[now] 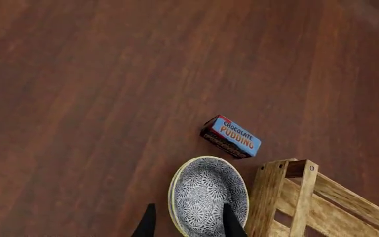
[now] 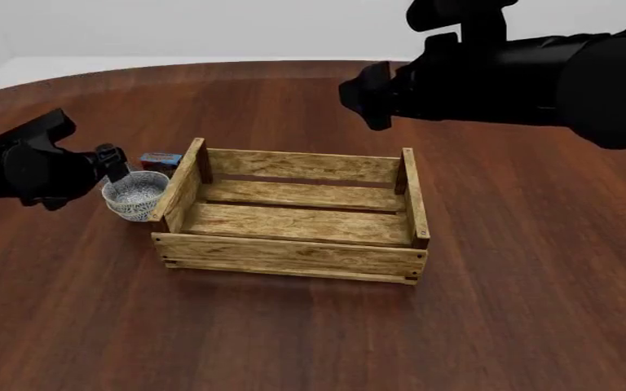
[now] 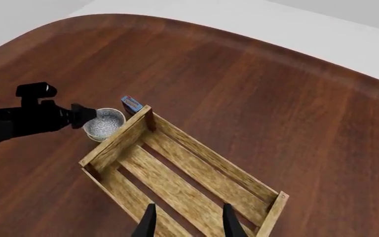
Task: Stack the right bowl on the left bowl and place them in the tray.
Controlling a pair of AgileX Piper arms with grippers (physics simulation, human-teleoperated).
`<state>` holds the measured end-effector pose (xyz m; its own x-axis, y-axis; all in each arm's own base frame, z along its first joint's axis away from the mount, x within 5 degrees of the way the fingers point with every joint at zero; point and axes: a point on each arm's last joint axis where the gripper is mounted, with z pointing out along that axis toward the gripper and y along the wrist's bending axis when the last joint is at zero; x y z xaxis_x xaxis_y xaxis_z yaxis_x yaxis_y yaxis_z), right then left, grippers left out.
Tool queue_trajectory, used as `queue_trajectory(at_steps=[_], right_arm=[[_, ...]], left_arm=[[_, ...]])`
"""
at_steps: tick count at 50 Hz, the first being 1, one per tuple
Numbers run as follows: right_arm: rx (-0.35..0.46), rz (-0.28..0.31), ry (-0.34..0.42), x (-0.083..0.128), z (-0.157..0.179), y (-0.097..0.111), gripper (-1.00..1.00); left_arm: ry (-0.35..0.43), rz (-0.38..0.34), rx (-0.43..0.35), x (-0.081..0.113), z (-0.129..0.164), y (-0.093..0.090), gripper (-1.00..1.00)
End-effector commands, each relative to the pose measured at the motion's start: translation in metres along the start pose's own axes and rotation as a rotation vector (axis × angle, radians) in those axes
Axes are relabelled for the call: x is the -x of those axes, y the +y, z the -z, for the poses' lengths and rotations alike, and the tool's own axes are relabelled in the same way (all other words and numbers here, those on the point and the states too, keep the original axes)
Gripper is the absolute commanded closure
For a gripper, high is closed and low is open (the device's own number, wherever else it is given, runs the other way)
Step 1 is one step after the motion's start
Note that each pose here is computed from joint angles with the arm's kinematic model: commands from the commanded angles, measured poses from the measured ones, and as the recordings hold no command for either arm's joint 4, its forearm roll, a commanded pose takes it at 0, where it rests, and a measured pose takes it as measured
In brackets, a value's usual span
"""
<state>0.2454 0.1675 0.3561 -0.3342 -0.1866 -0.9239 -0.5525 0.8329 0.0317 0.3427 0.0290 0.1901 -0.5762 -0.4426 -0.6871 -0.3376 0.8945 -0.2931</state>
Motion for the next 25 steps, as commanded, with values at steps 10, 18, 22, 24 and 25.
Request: queue_trajectory(at_steps=[10,18,22,24,25], right_arm=[[0.002,0.004,0.002,-0.001,0.001,0.001,-1.00],[0.002,0.007,0.007,-0.002,-0.002,0.001,-1.00],[0.002,0.007,0.008,-0.002,-0.002,0.001,-1.00],[0.001,0.007,0.008,-0.002,-0.002,0.000,-1.00],[0.001,0.007,0.008,-0.002,-0.002,0.000,-1.00]], left_arm=[[-0.020,-0.089,0.008,0.033,0.029,-0.007,-1.00],[-0.019,-0.139,0.001,0.044,0.037,-0.015,-1.00],[-0.008,-0.166,0.020,0.048,0.032,-0.009,-1.00],[-0.005,-0.164,0.017,0.047,0.031,-0.011,-1.00],[-0.005,-0.164,0.017,0.047,0.031,-0.011,-1.00]])
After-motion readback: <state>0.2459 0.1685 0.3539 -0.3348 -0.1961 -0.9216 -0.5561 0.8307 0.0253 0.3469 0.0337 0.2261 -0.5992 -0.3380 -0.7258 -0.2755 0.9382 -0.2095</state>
